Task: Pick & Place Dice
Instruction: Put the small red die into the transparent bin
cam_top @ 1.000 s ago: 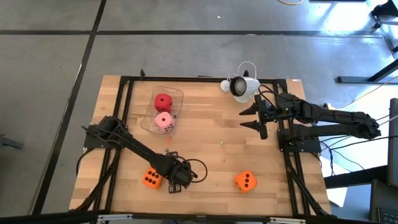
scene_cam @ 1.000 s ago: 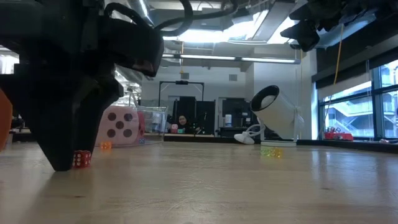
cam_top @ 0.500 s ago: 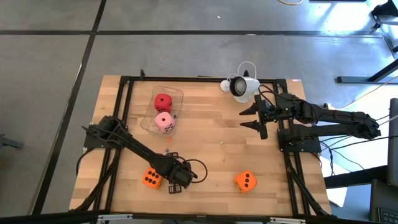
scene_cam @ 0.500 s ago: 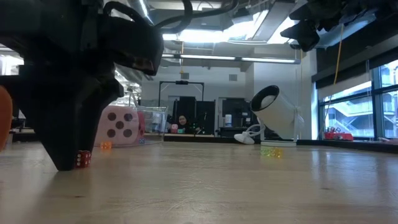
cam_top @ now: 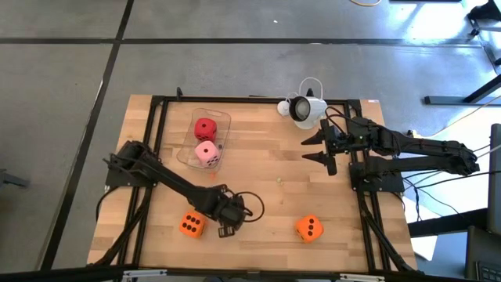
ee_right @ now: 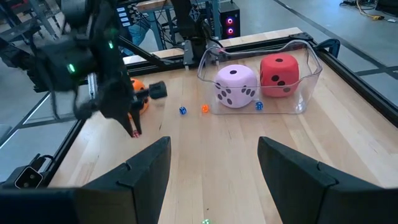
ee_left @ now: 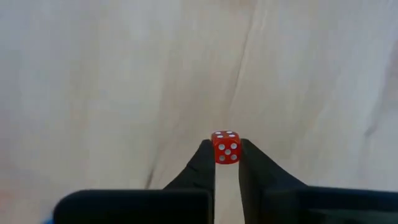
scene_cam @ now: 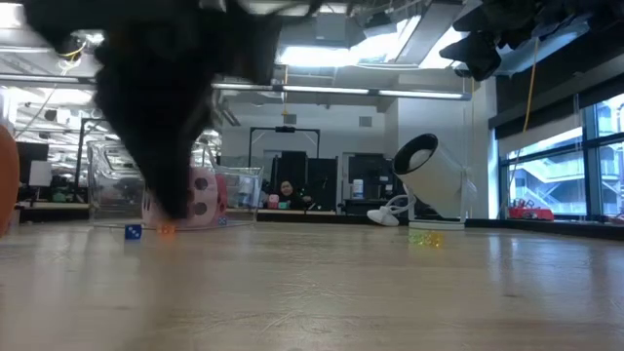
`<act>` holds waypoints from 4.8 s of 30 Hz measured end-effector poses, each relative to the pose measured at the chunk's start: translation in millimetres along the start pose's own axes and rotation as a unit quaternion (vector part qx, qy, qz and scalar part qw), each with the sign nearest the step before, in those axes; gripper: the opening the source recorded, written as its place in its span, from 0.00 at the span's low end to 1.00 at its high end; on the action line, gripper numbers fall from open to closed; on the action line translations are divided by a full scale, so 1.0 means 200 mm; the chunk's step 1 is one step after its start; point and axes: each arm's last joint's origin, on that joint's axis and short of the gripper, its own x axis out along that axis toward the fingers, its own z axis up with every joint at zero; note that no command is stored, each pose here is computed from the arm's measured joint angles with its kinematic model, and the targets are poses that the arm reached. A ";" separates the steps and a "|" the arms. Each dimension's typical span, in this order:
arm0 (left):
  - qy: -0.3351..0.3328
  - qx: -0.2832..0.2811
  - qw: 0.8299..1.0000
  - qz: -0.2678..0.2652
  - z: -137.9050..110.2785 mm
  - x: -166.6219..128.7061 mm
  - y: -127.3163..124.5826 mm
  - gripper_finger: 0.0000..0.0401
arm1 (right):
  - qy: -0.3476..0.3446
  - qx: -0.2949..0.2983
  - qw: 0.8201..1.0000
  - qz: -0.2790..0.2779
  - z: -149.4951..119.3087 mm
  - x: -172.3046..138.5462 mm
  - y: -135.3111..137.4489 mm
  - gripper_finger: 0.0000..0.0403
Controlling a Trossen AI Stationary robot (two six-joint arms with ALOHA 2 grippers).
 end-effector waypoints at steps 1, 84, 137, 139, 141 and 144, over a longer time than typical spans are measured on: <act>-0.012 0.000 1.000 -0.002 0.01 -0.03 0.01 0.06 | 0.000 0.000 1.000 0.000 0.00 0.00 0.00 0.60; -0.201 -0.244 0.860 0.401 -0.07 -0.42 0.94 0.32 | 0.000 -0.011 1.000 0.001 0.00 0.00 0.00 0.60; -0.253 -0.449 0.740 0.431 0.03 -0.21 1.19 0.29 | 0.037 -0.015 0.999 -0.005 -0.03 0.11 -0.03 0.60; -0.249 -0.446 0.742 0.433 0.03 -0.21 1.20 0.29 | 0.035 -0.015 0.999 -0.008 -0.03 0.11 -0.03 0.60; -0.246 -0.448 0.744 0.431 0.02 -0.21 1.20 0.29 | 0.033 -0.016 0.999 -0.010 -0.03 0.12 -0.03 0.60; -0.234 -0.450 0.749 0.425 0.02 -0.21 1.21 0.28 | 0.032 -0.017 0.999 -0.015 -0.02 0.12 -0.03 0.60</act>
